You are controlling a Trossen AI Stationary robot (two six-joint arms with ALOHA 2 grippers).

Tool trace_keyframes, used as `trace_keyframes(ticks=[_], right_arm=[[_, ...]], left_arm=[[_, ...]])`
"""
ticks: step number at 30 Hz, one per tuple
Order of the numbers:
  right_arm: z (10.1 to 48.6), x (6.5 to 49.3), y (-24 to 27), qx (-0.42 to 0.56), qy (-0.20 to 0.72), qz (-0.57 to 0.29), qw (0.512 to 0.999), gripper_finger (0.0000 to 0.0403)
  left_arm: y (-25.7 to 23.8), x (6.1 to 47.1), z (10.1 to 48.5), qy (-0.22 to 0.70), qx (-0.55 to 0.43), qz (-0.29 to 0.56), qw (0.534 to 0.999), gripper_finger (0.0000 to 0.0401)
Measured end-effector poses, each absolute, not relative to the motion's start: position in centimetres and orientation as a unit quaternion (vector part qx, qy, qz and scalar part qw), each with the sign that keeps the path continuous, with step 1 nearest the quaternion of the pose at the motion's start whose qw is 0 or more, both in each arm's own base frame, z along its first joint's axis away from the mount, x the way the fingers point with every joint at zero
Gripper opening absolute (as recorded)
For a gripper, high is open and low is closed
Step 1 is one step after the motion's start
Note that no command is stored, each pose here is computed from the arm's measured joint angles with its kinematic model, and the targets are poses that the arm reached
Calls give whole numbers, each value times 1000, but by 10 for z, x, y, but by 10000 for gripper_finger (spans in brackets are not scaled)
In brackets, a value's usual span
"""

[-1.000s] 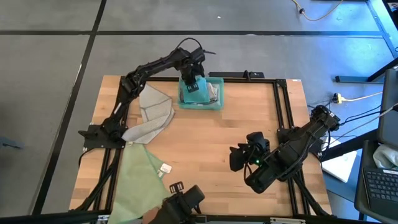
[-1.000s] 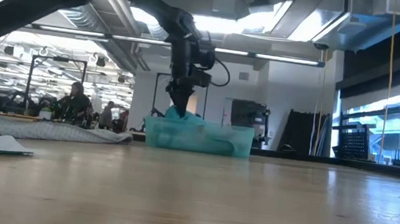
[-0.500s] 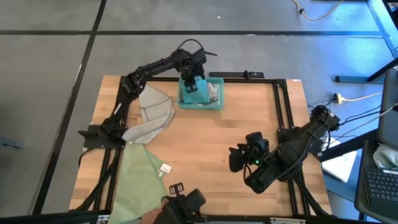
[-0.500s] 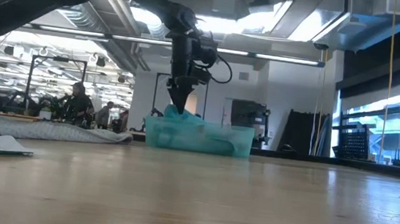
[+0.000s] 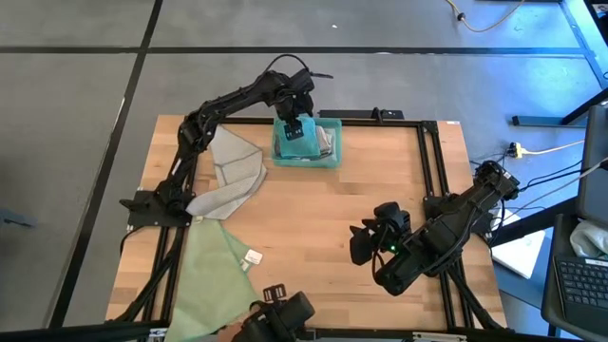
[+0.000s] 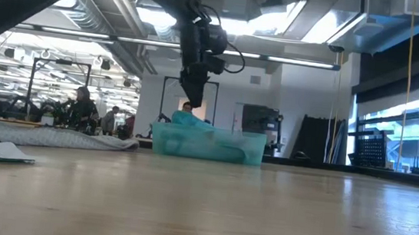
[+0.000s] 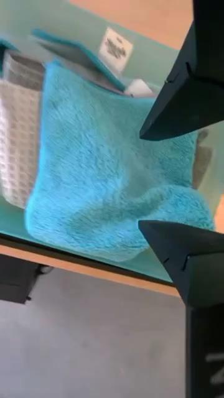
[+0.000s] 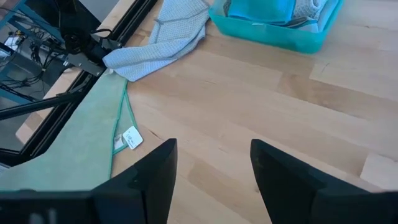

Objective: Fold microfiber towels
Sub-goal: Put the folded blue towel into the bin

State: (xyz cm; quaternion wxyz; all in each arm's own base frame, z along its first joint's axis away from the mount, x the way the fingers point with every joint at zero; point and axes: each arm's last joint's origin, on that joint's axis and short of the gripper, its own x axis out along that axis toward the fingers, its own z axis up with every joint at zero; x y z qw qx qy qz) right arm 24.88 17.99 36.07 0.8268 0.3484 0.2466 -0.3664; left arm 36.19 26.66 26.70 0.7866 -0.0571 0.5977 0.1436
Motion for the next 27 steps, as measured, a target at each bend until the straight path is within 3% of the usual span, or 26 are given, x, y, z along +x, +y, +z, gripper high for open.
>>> trace_keyframes(ticks=[7, 13, 19, 23, 27], right_arm=[[361, 245, 186, 347, 250, -356, 831, 207], [362, 245, 192, 366, 243, -342, 830, 207], [363, 247, 194, 386, 245, -332, 825, 207], [363, 247, 194, 383, 245, -331, 827, 207], [362, 246, 193, 371, 250, -335, 829, 207]], left_arm=[[256, 384, 248, 596, -17, 137, 791, 223], [264, 399, 223, 607, 52, 213, 764, 221], [260, 399, 203, 606, -80, 181, 770, 221], [243, 397, 193, 653, -88, 158, 736, 221], [235, 401, 191, 655, -82, 138, 738, 221]])
